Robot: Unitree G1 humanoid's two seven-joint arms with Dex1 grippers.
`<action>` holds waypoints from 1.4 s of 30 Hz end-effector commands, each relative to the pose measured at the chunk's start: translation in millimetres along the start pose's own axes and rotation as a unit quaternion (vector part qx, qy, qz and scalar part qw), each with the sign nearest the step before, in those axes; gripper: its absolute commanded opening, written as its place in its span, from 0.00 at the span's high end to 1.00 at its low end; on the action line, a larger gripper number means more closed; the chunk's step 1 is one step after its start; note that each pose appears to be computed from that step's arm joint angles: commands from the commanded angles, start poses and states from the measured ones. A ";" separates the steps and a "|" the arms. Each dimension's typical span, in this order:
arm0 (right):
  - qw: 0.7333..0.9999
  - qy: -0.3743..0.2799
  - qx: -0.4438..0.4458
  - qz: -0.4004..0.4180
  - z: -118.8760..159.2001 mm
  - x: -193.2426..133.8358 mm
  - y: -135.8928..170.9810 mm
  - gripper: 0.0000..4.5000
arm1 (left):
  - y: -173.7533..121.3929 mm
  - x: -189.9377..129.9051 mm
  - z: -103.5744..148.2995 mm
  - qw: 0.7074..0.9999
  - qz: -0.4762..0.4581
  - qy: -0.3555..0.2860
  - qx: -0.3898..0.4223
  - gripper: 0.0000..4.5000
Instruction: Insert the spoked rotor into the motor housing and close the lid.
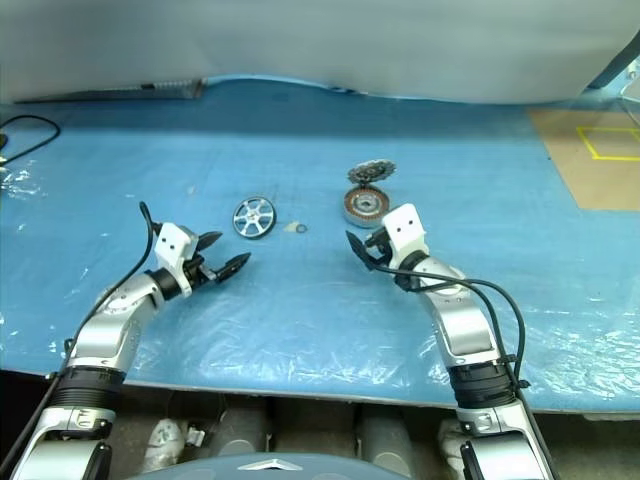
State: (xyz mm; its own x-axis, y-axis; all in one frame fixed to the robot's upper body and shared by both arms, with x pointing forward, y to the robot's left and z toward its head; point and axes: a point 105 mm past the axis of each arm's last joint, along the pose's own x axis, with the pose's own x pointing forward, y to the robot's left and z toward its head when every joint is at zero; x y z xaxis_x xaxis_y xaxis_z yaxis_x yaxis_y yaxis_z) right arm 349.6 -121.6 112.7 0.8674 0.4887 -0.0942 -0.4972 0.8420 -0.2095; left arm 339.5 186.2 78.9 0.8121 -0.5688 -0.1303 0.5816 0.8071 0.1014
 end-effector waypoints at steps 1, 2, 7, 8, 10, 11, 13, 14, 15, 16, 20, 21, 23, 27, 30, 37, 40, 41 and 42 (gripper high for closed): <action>1.000 -0.023 -0.017 -0.004 13.8 1.0 -2.4 0.00 | 2.1 0.6 5.5 1.000 0.002 -0.011 0.014 0.00; 1.000 -0.023 -0.018 -0.004 13.9 1.2 -1.6 0.00 | 2.2 0.7 5.5 1.000 0.002 -0.012 0.015 0.00; 1.000 -0.023 -0.020 0.000 14.2 2.0 -0.6 0.00 | 1.2 2.3 3.5 1.000 0.000 -0.013 0.024 0.00; 1.000 -0.022 -0.021 0.000 14.1 1.9 -0.6 0.00 | 0.7 2.4 3.2 1.000 -0.001 -0.014 0.025 0.00; 1.000 -0.022 -0.022 0.000 13.8 1.6 -0.8 0.00 | 0.1 2.6 3.1 0.999 -0.001 -0.016 0.027 0.00; 1.000 -0.022 -0.022 0.001 13.9 1.0 -0.9 0.00 | -0.7 3.3 3.1 0.999 -0.001 -0.018 0.028 0.00; 0.999 -0.023 -0.021 0.004 14.2 0.0 -0.4 0.00 | -2.3 4.7 2.9 0.999 -0.002 -0.020 0.028 0.00; 0.999 -0.023 -0.022 0.006 13.8 -0.6 0.2 0.00 | -3.2 5.4 3.0 0.999 -0.003 -0.021 0.028 0.00; 0.999 -0.021 -0.022 0.009 13.2 -1.0 0.9 0.00 | -3.8 5.9 3.2 0.999 -0.003 -0.022 0.028 0.00; 0.999 -0.019 -0.022 0.013 12.2 -1.5 2.2 0.00 | -4.5 6.5 3.5 0.999 -0.004 -0.023 0.028 0.00; 0.999 -0.015 -0.028 0.030 9.0 -3.6 7.7 0.00 | -6.8 7.6 4.8 0.999 -0.006 -0.027 0.027 0.00; 0.999 -0.015 -0.027 0.030 9.2 -3.8 7.9 0.00 | -7.1 7.6 4.9 0.999 -0.006 -0.028 0.028 0.00; 0.999 -0.015 -0.027 0.030 9.6 -4.0 7.6 0.00 | -7.6 7.8 5.8 0.999 -0.005 -0.030 0.027 0.00; 0.999 -0.014 -0.029 0.034 10.0 -3.8 7.3 0.00 | -9.1 8.6 7.2 0.999 -0.004 -0.033 0.027 0.00; 0.999 -0.015 -0.034 0.038 11.2 -3.7 7.4 0.00 | -9.1 9.2 8.8 0.999 0.000 -0.036 0.026 0.00; 0.994 0.016 -0.091 0.060 10.7 7.9 10.0 0.00 | -9.0 10.7 9.6 0.999 0.001 -0.037 0.024 0.00; 0.991 0.032 -0.105 0.081 13.2 15.2 9.5 0.00 | -11.3 12.8 10.7 0.999 -0.003 -0.040 0.022 0.00; 0.990 0.040 -0.106 0.087 13.6 18.7 8.3 0.00 | -12.2 13.4 11.0 0.999 -0.005 -0.041 0.022 0.00; 0.989 0.046 -0.107 0.091 14.6 22.0 6.8 0.00 | -12.9 13.9 11.3 0.999 -0.006 -0.042 0.022 0.00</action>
State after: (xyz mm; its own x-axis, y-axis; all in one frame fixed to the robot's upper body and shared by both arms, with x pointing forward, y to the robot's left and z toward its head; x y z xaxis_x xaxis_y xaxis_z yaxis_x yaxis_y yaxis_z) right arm 360.8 -103.5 116.0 0.7762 0.5873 -0.2292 -0.6279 0.6876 -0.3647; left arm 342.3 171.5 71.6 0.8129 -0.5738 -0.1001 0.5822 0.8048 0.1152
